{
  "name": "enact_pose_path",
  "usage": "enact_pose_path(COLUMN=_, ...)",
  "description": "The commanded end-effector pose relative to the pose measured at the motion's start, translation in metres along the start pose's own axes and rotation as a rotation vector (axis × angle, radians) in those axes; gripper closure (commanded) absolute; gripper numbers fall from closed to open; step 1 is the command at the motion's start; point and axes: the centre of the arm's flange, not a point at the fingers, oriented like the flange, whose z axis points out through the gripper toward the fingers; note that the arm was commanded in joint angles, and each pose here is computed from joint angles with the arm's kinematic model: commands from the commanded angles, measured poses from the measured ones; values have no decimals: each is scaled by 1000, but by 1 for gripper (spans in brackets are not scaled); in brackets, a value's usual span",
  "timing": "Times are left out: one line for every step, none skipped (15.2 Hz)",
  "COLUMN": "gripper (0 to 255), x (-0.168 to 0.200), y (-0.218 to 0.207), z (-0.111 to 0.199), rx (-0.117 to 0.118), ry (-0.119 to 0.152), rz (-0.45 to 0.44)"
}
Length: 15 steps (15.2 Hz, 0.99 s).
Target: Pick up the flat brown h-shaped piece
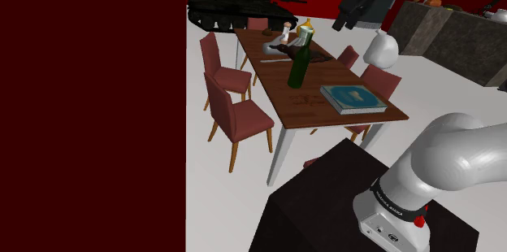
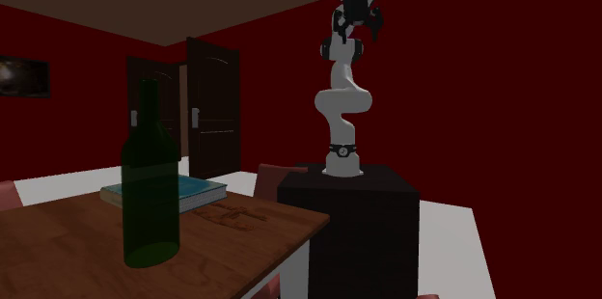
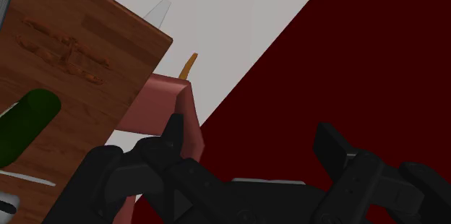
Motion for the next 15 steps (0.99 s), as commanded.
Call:
enact_pose_path(gripper=0, x=0, y=0, z=0, rx=0, ry=0, rz=0)
enact_pose_path(gripper=0, x=5, y=7, z=10, rx=-2, ry=-3, rz=13)
enact_pose_path(gripper=0, x=10, y=15, z=20, rx=-4, ry=-6, rz=25)
enact_pose_path(gripper=0, x=15, y=22, z=29, rx=-7, ry=-10, rz=38)
enact_pose_path(gripper=0, x=20, y=30, z=39, rx=-9, ry=-13, rz=50)
enact_pose_path(gripper=0, x=24, y=37, z=49, rx=-11, ry=-16, rz=63)
enact_pose_path(gripper=0, x=29, y=45, z=59, rx=-13, ry=-19, rz=75)
enact_pose_path(gripper=0, x=33, y=52, z=68, rx=-15, ry=-23, rz=88)
enact_pose_path(gripper=0, x=37, y=60, z=78, rx=-18, ry=-26, rz=100)
enact_pose_path(gripper=0, x=41, y=68, z=88, rx=-20, ry=-29, rz=113)
enact_pose_path(gripper=0, x=45, y=76, z=98, rx=-22, ry=-32, rz=125)
enact_pose_path(gripper=0, x=49, y=84, z=107, rx=-24, ry=-36, rz=138)
enact_pose_path(gripper=0, x=53, y=92, z=117, rx=-27, ry=-39, rz=150)
enact_pose_path(gripper=0, x=56, y=100, z=127, rx=-29, ry=-42, rz=163)
enact_pose_path(gripper=0, x=60, y=109, z=137, rx=-31, ry=-45, rz=175)
